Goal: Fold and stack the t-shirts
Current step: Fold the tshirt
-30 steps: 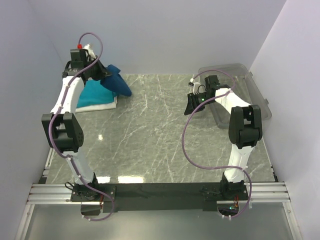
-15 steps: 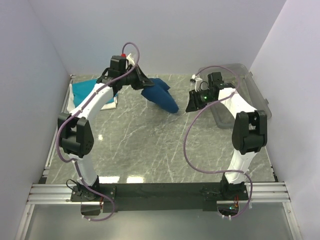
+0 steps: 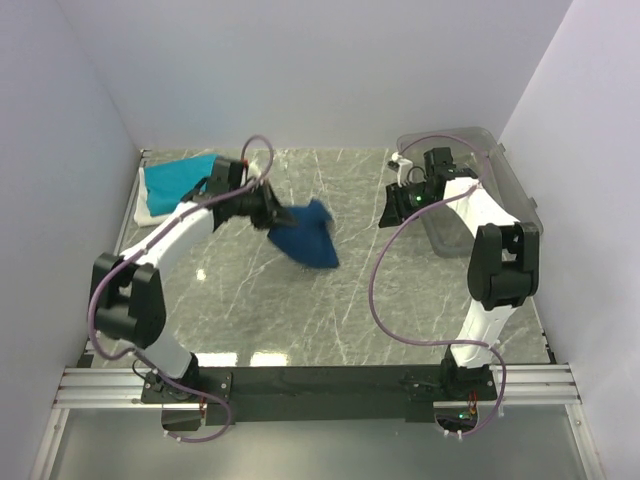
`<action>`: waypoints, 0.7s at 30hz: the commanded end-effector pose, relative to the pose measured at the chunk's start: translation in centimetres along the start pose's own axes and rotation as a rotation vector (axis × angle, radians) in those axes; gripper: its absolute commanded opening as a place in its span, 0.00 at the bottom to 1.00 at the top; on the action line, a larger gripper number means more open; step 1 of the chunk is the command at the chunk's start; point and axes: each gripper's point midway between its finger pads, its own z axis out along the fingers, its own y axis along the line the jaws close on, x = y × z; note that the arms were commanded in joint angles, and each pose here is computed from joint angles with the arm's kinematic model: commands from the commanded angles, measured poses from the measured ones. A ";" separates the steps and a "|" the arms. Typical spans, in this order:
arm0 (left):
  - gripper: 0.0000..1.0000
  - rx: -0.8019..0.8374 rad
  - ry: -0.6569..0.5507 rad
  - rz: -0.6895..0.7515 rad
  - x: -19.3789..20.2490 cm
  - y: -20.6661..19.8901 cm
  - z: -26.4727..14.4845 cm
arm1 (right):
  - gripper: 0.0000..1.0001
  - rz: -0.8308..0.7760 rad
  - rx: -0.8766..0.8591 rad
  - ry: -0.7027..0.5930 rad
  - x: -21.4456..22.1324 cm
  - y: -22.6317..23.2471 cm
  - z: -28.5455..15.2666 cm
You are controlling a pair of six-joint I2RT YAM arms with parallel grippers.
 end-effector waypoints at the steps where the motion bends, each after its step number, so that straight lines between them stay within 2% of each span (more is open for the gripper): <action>1: 0.00 -0.076 0.058 -0.023 4.1 3.0 -2.0 | 0.40 -0.085 -0.084 0.030 0.6 3.0 0.3; 2: 0.00 -0.113 0.070 -0.060 5.4 4.8 -2.1 | 0.40 -0.106 -0.099 0.051 1.1 3.6 0.6; 6: 0.00 -0.252 -0.016 -0.118 6.0 8.1 -3.5 | 0.42 -0.176 -0.125 0.126 2.5 5.6 2.9; 8: 0.00 -0.284 -0.032 -0.156 6.7 9.4 -3.7 | 0.44 -0.168 -0.164 0.154 3.1 6.9 4.5; 9: 0.00 -0.274 -0.075 -0.181 6.0 9.4 -4.1 | 0.48 -0.158 -0.177 0.164 3.0 7.5 4.9; 11: 0.00 -0.293 -0.092 -0.223 6.6 10.7 -4.2 | 0.51 -0.161 -0.190 0.217 4.1 9.1 6.6; 13: 0.00 -0.313 -0.116 -0.251 6.6 11.6 -4.4 | 0.54 -0.106 -0.200 0.225 4.4 9.9 7.6; 14: 0.00 -0.320 -0.120 -0.256 6.7 11.9 -4.4 | 0.60 -0.085 -0.208 0.231 4.6 10.2 8.0; 17: 0.00 -0.331 -0.122 -0.277 7.4 12.8 -4.4 | 0.64 0.003 -0.216 0.276 5.4 11.1 9.6; 18: 0.00 -0.332 -0.122 -0.282 7.6 12.9 -4.4 | 0.71 0.043 -0.213 0.297 5.9 11.2 10.3; 21: 0.00 -0.334 -0.113 -0.296 8.3 13.6 -4.1 | 0.73 0.095 -0.229 0.345 7.0 11.5 11.5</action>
